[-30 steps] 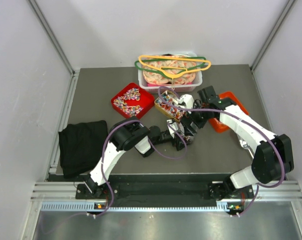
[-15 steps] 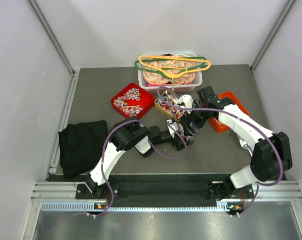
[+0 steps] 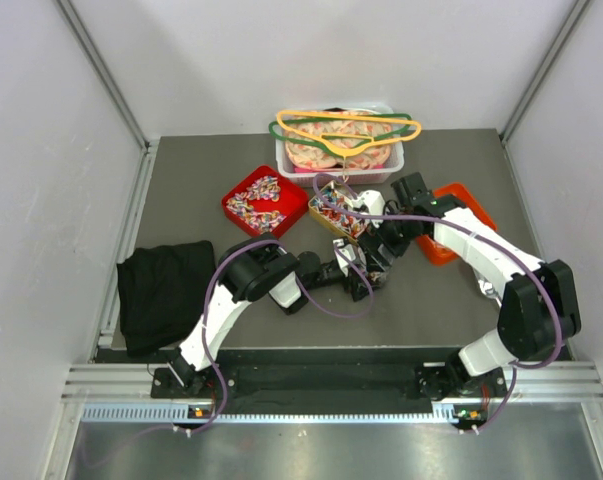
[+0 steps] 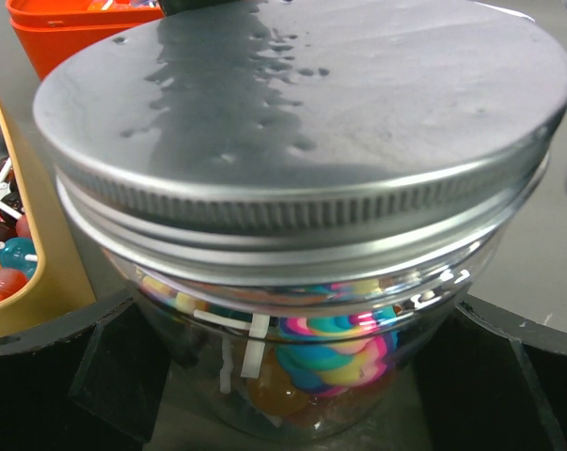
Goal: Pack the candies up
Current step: Screw the bottle lid onto the packing bottle.
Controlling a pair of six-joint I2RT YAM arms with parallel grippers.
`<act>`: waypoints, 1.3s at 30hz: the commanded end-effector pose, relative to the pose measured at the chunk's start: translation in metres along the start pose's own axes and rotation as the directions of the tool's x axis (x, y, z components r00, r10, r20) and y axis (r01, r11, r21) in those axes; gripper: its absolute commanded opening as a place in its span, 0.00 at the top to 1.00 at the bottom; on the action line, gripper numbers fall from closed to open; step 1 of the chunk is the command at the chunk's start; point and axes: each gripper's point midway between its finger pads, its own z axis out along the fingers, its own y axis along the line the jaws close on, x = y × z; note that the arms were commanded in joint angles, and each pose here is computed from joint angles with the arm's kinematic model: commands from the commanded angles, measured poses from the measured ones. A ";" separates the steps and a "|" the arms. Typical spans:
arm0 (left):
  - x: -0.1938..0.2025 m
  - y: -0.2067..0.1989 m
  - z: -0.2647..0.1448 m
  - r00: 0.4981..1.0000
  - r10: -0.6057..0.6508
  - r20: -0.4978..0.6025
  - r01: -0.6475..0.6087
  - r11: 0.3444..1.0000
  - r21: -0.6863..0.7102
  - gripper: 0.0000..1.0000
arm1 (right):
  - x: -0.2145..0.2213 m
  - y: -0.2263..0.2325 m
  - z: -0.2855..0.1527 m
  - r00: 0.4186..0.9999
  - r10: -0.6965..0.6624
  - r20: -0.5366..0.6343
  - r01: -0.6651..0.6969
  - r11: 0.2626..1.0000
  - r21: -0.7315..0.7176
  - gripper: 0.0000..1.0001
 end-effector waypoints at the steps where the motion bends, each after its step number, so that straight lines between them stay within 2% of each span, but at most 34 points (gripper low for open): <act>1: -0.002 0.002 -0.008 0.996 -0.037 0.076 0.038 0.999 -0.018 0.02 | -0.023 -0.006 -0.010 0.996 -0.044 0.072 0.041 0.999 0.035 0.06; 6: -0.002 0.002 -0.008 0.996 -0.038 0.075 0.039 0.999 -0.016 0.02 | -0.019 -0.003 -0.011 0.996 -0.065 0.065 0.062 0.997 0.047 0.16; 9: -0.002 0.002 -0.007 0.996 -0.038 0.076 0.040 0.999 -0.016 0.02 | -0.017 -0.001 -0.010 0.994 -0.092 0.060 0.089 0.994 0.061 0.18; 12: 0.000 0.002 -0.008 0.997 -0.041 0.073 0.042 0.999 -0.018 0.02 | -0.013 0.003 -0.006 0.994 -0.101 0.049 0.098 0.994 0.053 0.25; 21: 0.000 0.002 -0.007 0.997 -0.041 0.071 0.043 0.999 -0.015 0.02 | -0.011 0.011 -0.009 0.984 -0.168 0.060 0.162 0.982 0.096 0.25; 39: 0.000 0.001 -0.007 0.997 -0.039 0.072 0.040 0.999 -0.013 0.02 | 0.001 0.016 0.006 0.986 -0.164 0.041 0.160 0.984 0.075 0.24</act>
